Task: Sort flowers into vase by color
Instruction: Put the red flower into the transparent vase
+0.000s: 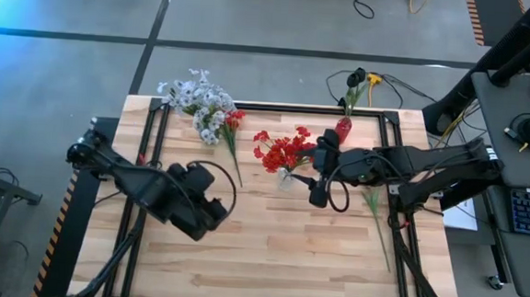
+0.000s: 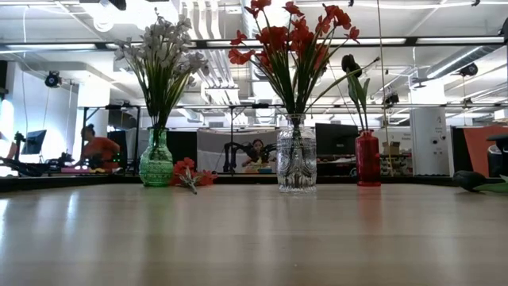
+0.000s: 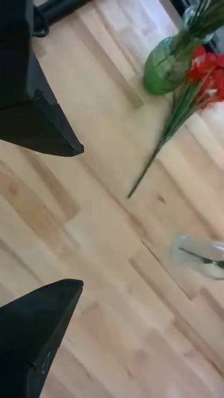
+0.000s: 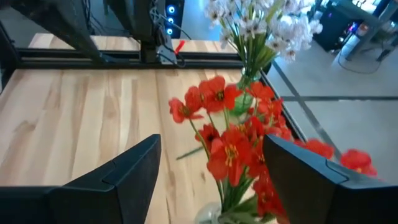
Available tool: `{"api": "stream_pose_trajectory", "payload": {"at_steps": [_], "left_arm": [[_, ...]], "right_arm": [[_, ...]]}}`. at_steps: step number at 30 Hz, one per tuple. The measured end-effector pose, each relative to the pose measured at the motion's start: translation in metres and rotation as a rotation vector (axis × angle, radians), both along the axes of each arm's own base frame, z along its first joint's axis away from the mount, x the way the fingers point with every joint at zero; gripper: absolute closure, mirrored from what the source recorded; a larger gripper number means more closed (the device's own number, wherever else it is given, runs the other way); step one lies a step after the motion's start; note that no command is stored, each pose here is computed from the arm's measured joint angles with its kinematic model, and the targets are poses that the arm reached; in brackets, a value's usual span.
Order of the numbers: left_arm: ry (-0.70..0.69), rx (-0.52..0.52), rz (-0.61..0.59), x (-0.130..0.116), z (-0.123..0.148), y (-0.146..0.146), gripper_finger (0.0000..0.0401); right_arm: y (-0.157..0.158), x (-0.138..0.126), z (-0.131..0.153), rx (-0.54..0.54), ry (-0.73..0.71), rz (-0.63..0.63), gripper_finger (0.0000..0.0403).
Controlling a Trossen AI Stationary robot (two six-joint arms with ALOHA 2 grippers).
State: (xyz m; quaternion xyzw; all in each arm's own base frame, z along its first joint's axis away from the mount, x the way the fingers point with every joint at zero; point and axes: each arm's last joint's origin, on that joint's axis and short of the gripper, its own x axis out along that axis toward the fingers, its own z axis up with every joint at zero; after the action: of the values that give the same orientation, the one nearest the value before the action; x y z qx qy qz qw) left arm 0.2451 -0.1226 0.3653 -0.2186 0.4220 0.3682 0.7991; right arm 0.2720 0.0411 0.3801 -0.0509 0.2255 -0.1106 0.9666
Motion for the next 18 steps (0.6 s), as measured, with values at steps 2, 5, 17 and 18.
{"api": "stream_pose_trajectory", "payload": {"at_steps": [2, 5, 17, 18], "left_arm": [[0.027, 0.012, 0.003, 0.007, -0.009, -0.004, 0.0081], [0.026, 0.054, 0.069, 0.022, -0.025, -0.007, 0.0081], [-0.025, 0.217, 0.255, 0.071, -0.088, -0.009, 0.0109], [-0.018, 0.222, 0.256, 0.073, -0.092, -0.010, 0.0110]], "right_arm": [[0.000, -0.003, 0.000, 0.015, 0.008, -0.006, 0.0128], [0.000, -0.004, 0.001, 0.026, 0.007, -0.011, 0.0127], [-0.001, -0.006, -0.002, 0.030, 0.039, -0.017, 0.0126], [-0.001, -0.006, -0.003, 0.029, 0.044, -0.017, 0.0125]]}}
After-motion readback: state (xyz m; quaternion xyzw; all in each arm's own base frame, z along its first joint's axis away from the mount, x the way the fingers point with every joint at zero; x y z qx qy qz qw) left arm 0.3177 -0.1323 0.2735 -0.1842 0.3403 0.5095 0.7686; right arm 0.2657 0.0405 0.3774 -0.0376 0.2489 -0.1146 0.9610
